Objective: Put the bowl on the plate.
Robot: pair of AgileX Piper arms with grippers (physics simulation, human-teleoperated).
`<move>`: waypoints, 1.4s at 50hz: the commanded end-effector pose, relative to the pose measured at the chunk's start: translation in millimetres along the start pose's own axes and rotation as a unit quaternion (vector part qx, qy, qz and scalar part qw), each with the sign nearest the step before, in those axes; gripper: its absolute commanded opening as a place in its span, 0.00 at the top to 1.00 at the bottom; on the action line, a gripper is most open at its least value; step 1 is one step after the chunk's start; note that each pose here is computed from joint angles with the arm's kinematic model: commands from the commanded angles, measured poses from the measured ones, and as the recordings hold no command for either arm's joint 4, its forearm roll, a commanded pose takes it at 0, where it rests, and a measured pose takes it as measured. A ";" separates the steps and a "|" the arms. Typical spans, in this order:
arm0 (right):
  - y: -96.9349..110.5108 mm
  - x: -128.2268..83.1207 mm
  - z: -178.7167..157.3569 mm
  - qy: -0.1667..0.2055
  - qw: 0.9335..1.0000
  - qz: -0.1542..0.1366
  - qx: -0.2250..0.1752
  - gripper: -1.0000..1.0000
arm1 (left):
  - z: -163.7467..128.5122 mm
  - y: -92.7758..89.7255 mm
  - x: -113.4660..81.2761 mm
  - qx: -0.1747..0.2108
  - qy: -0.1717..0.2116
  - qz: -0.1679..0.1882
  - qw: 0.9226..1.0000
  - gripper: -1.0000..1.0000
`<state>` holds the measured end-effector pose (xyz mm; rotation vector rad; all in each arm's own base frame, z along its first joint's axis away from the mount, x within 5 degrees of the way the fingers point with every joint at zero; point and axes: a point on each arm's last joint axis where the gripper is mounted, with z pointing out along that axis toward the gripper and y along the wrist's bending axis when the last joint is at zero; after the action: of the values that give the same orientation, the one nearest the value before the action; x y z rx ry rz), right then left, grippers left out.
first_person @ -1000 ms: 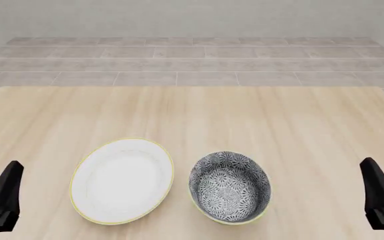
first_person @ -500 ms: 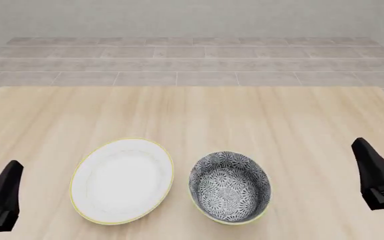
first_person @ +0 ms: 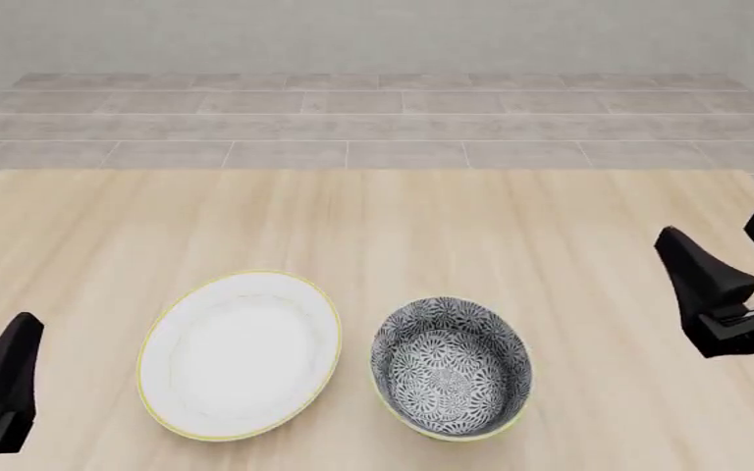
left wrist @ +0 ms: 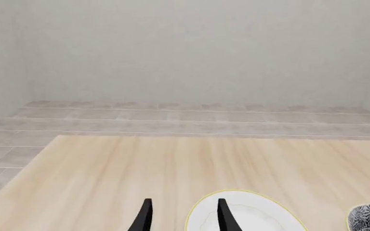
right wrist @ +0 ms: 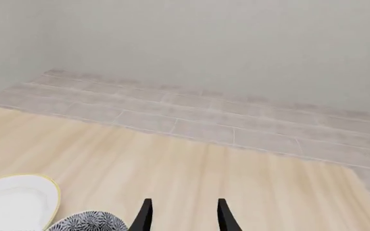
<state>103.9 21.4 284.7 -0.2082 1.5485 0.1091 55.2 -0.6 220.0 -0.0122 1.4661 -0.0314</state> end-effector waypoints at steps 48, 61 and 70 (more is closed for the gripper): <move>26.0 -17.4 59.3 0.076 0.993 -0.012 -0.086 0.00 | -0.1 -0.1 -3.1 0.001 0.000 -0.001 1.000 0.00; 32.4 -17.3 70.4 0.090 0.991 -0.006 -0.099 0.00 | -0.1 -0.2 -0.2 0.002 0.000 -0.001 1.000 0.00; 36.9 -13.6 76.7 0.106 0.989 -0.002 -0.107 0.00 | 0.1 -0.1 1.3 0.001 0.000 -0.002 1.000 0.00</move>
<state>165.4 67.3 299.3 -0.3903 1.7190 0.2374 55.1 -0.8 220.1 -0.0117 1.4659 -0.0353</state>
